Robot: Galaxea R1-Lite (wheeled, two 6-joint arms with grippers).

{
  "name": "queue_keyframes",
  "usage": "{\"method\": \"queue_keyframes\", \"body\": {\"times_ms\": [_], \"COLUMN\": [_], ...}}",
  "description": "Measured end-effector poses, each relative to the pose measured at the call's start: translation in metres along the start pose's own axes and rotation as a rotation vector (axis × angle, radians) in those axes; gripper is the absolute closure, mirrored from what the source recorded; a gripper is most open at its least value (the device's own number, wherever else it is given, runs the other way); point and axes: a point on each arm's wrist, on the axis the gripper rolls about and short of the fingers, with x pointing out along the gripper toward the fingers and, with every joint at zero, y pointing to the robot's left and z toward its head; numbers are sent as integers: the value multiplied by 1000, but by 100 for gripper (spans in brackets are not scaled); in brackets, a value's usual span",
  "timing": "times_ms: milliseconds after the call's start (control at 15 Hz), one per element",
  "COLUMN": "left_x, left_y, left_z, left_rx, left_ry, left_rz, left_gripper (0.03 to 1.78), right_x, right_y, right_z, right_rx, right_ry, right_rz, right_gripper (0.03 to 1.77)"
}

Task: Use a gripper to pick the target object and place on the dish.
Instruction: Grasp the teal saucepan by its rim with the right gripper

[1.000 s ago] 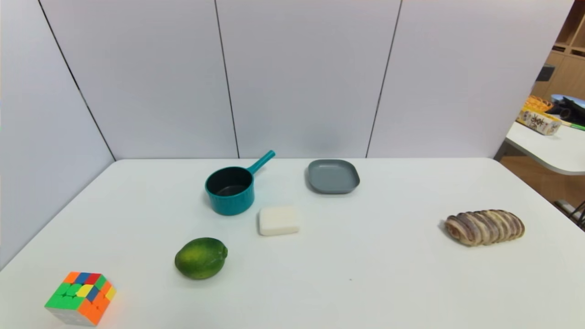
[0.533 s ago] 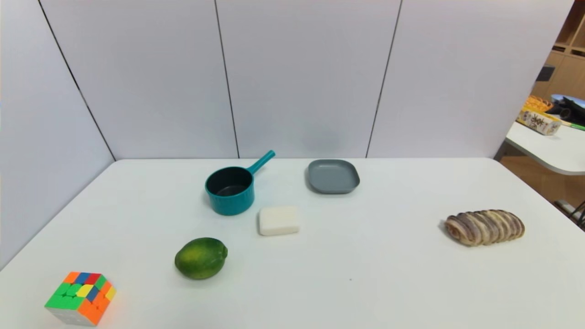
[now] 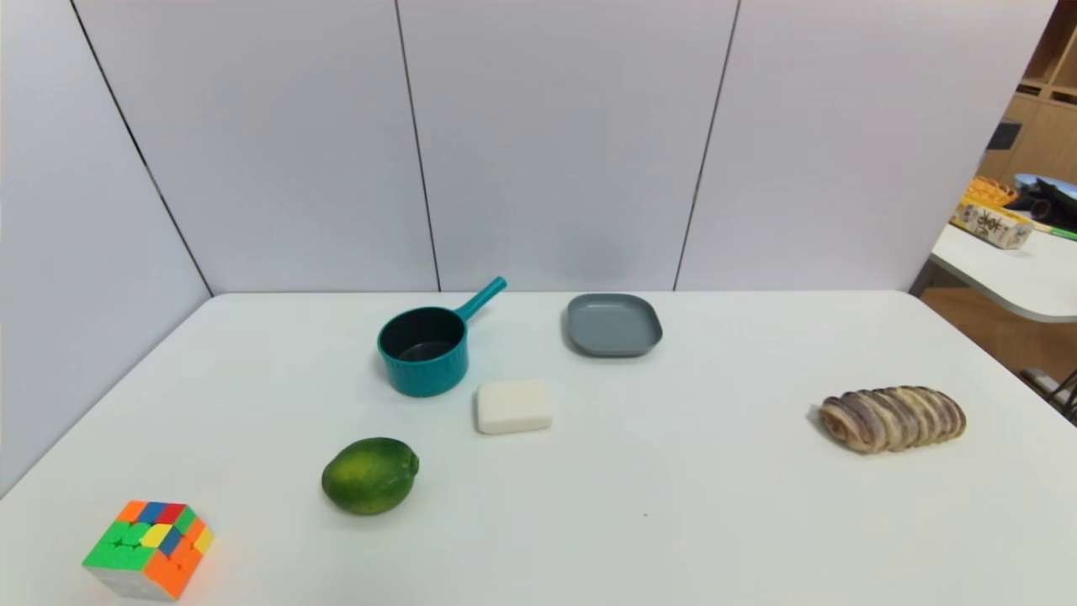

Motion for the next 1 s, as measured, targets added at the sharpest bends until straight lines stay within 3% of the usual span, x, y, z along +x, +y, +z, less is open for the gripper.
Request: {"method": "queue_keyframes", "body": {"times_ms": [133,467,733,1000], "left_x": [0,0,0,0], "left_y": [0,0,0,0], "left_z": [0,0,0,0], "left_rx": [0,0,0,0], "left_ry": [0,0,0,0], "left_rz": [0,0,0,0], "left_gripper": [12,12,12,12], "right_x": [2,22,72,145], "right_y": [0,-1,5,31], "right_z": [6,56,90,113], "right_rx": [-3,-21,-50,-100], "right_ry": [28,138,291,444], "right_rz": [9,73,177,300], "right_gripper": [9,9,9,9]}}
